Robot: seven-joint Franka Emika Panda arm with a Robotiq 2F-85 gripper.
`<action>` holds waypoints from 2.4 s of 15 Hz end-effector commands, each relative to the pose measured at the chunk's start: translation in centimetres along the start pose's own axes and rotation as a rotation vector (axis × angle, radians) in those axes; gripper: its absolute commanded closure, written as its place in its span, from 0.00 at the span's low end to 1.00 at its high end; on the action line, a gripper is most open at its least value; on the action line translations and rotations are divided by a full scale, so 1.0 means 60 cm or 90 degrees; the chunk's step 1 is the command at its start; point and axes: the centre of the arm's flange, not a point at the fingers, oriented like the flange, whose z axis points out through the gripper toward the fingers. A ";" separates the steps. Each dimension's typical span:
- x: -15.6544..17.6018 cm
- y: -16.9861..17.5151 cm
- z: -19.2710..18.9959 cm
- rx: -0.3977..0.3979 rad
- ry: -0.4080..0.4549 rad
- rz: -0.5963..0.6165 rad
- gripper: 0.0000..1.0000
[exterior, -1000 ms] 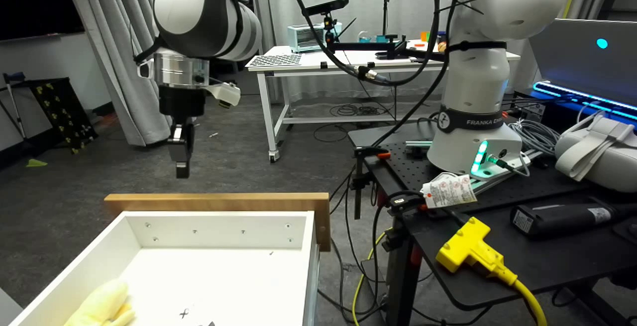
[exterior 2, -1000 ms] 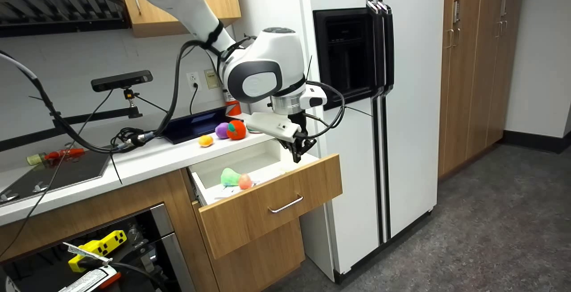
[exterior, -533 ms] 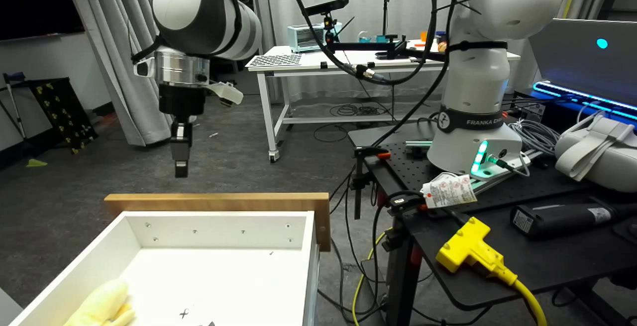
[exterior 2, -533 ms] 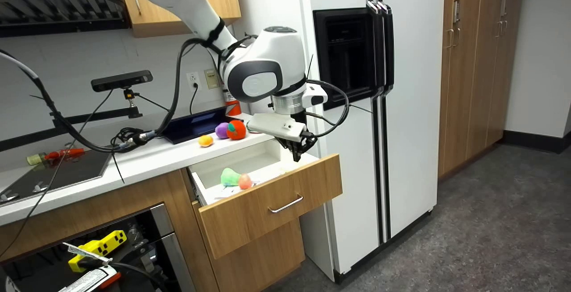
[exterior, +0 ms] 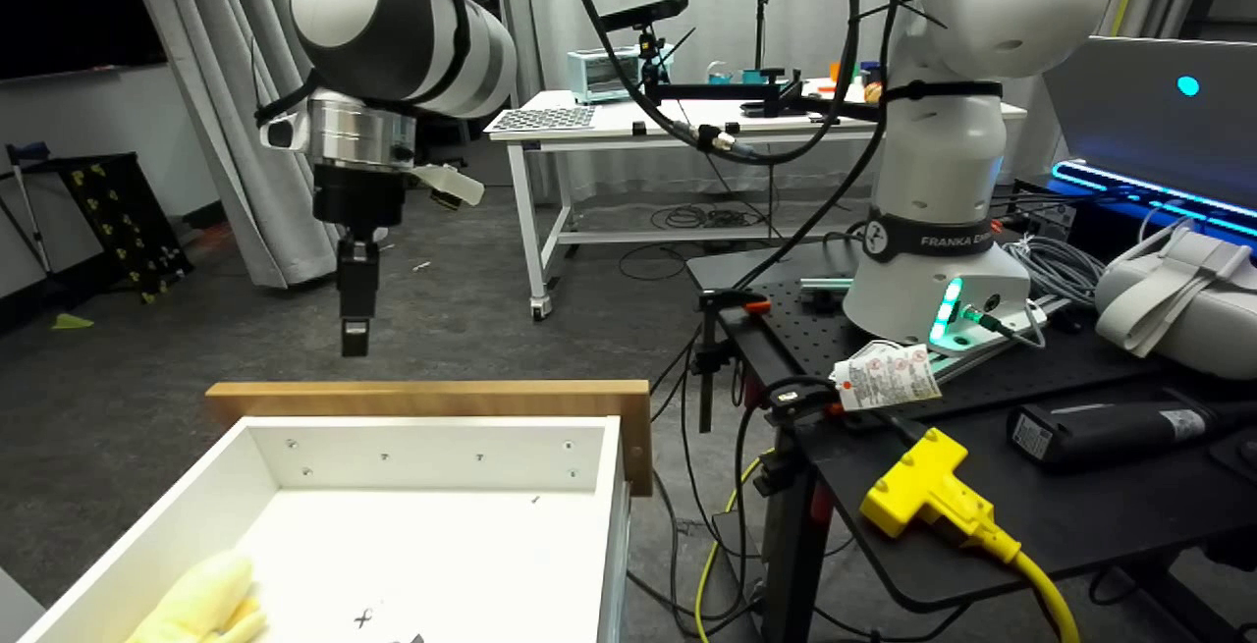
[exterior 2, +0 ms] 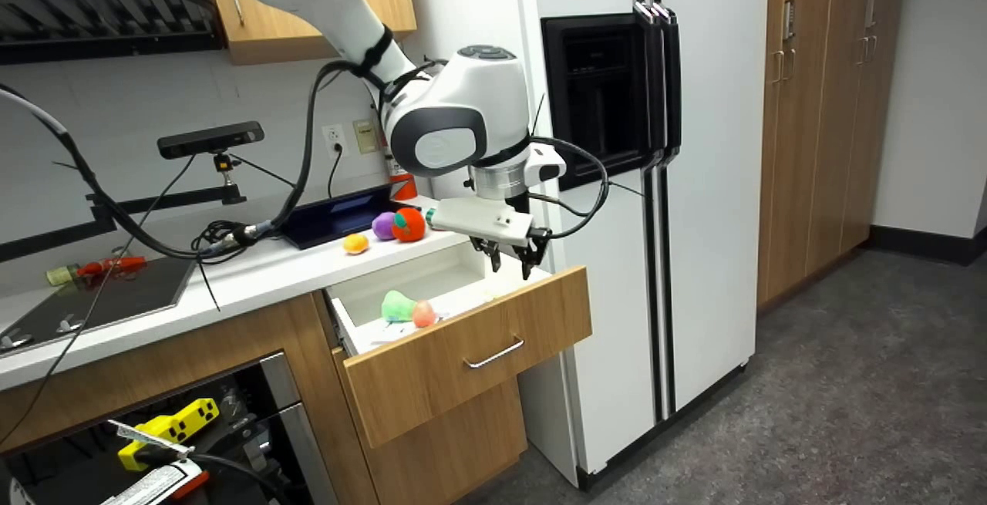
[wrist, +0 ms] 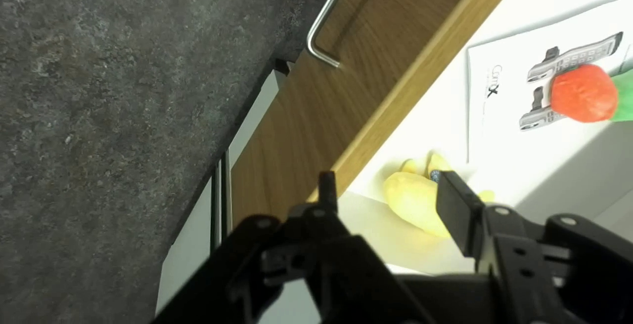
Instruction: Open the drawer
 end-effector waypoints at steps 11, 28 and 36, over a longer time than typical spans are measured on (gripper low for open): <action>0.030 -0.265 -0.050 0.064 0.035 -0.076 0.00; 0.041 -0.256 -0.026 0.063 0.025 -0.083 0.00; 0.041 -0.256 -0.026 0.063 0.025 -0.083 0.00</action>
